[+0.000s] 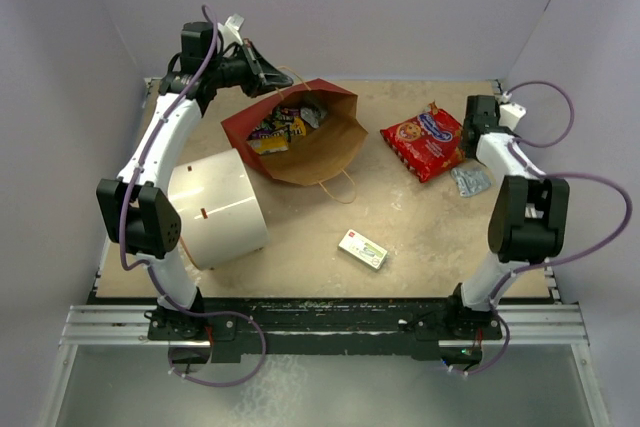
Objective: Take the snacks out of the paper bag
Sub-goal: Take out the snack from the paper bag.
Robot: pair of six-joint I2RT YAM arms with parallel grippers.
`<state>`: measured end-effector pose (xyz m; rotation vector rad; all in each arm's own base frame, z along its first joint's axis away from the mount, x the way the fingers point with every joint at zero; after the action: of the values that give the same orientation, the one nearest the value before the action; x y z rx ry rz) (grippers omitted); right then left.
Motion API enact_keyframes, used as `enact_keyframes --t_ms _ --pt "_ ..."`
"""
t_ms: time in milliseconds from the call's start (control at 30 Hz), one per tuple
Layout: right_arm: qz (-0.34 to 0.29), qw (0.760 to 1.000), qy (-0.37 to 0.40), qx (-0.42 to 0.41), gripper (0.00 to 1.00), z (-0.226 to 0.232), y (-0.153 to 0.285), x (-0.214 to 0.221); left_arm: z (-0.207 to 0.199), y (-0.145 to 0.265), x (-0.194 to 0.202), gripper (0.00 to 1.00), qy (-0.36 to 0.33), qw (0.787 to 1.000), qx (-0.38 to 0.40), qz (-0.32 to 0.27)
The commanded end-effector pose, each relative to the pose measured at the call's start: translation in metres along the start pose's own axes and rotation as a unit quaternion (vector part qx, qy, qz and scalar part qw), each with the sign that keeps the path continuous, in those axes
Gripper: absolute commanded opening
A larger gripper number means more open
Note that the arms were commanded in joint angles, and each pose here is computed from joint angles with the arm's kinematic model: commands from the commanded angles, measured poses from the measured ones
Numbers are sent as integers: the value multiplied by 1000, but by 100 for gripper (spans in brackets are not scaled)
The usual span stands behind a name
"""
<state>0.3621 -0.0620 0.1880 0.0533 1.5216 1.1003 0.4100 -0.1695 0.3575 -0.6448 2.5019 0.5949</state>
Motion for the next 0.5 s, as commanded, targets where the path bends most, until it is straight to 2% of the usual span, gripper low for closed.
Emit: enact_keyframes --t_ms 0,300,467 --pt "60 992 36 -106 75 6 62 17 -13 2 -1 0 -19 1000 23 -1" --pt "140 951 77 -264 77 20 152 66 -15 -6 13 0 -8 1000 15 17" --pt "134 904 157 -375 80 43 191 87 -20 -13 25 0 -8 999 17 36"
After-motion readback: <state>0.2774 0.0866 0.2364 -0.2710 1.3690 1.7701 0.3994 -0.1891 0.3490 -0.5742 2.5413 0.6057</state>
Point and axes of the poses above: each gripper's point midway between its finger pads, its own y axis back along the fingers, its own z axis along the line the jaws close on, x = y × z, the point moved 7 cm from there along y, back along the fingers, and after that the axes turned 12 degrees about -y, right-handed, at the moved point
